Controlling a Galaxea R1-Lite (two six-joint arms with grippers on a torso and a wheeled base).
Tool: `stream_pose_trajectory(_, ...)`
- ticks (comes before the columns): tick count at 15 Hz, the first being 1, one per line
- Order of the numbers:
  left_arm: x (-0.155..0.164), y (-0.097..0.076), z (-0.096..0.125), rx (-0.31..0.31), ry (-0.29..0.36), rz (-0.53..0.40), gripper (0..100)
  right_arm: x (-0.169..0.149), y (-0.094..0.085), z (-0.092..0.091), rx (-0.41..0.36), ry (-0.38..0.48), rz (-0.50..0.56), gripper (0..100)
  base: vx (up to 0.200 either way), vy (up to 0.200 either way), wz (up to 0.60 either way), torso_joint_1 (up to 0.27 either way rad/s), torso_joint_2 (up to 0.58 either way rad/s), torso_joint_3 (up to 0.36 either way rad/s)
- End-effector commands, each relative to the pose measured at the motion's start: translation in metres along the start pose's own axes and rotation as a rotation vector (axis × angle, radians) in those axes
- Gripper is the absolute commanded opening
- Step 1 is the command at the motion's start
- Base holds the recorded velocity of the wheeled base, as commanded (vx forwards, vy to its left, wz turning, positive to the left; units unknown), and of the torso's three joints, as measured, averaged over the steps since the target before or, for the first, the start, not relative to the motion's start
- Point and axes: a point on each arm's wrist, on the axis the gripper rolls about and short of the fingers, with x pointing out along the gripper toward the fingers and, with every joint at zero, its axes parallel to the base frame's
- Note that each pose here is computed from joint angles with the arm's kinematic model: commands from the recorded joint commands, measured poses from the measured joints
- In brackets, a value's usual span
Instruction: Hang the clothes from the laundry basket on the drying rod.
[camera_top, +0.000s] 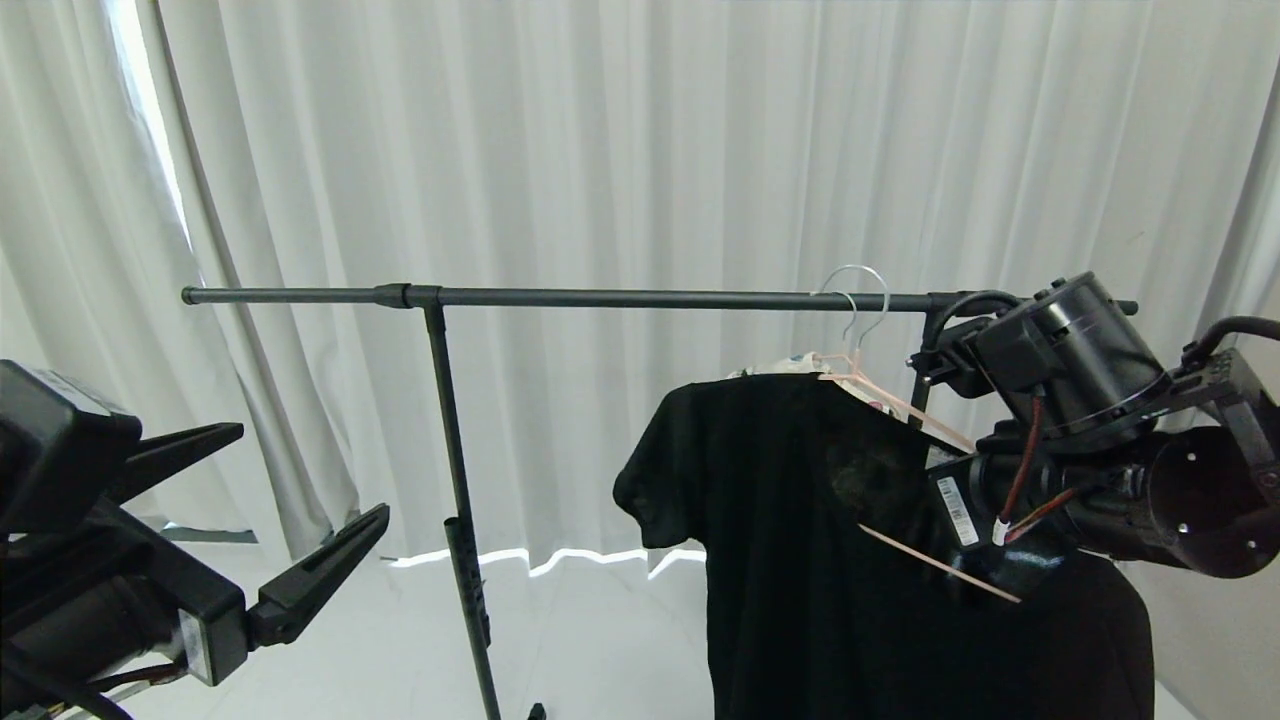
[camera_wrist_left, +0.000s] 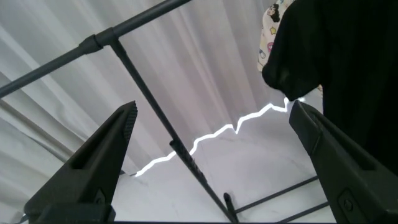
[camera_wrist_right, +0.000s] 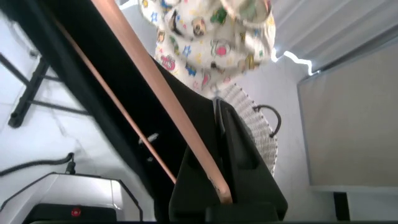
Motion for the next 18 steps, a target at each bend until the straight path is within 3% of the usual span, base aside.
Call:
stream_pose_trajectory(1, 0.0007, -0.0002, -0.0002, 0.000, 0.003, -0.001, 100, 0.0013, 0.0009, -0.0001, -0.001, 0.002, -0.001, 0, 0.200, 0.000, 0.00, -0.002, 0.01, 0.002)
stream_pose_trajectory(16, -0.0008, -0.0033, -0.0070, 0.010, 0.017, -0.017, 100, 0.0018, 0.0006, -0.0026, -0.004, 0.006, -0.002, 0, 0.200, 0.000, 0.00, 0.004, 0.00, 0.001)
stream_pose_trajectory(18, -0.0007, -0.0038, -0.0082, 0.011, 0.022, -0.019, 100, 0.0036, 0.0017, -0.0030, -0.006, 0.011, -0.003, 0, 0.000, 0.000, 0.00, 0.000, 0.00, 0.000)
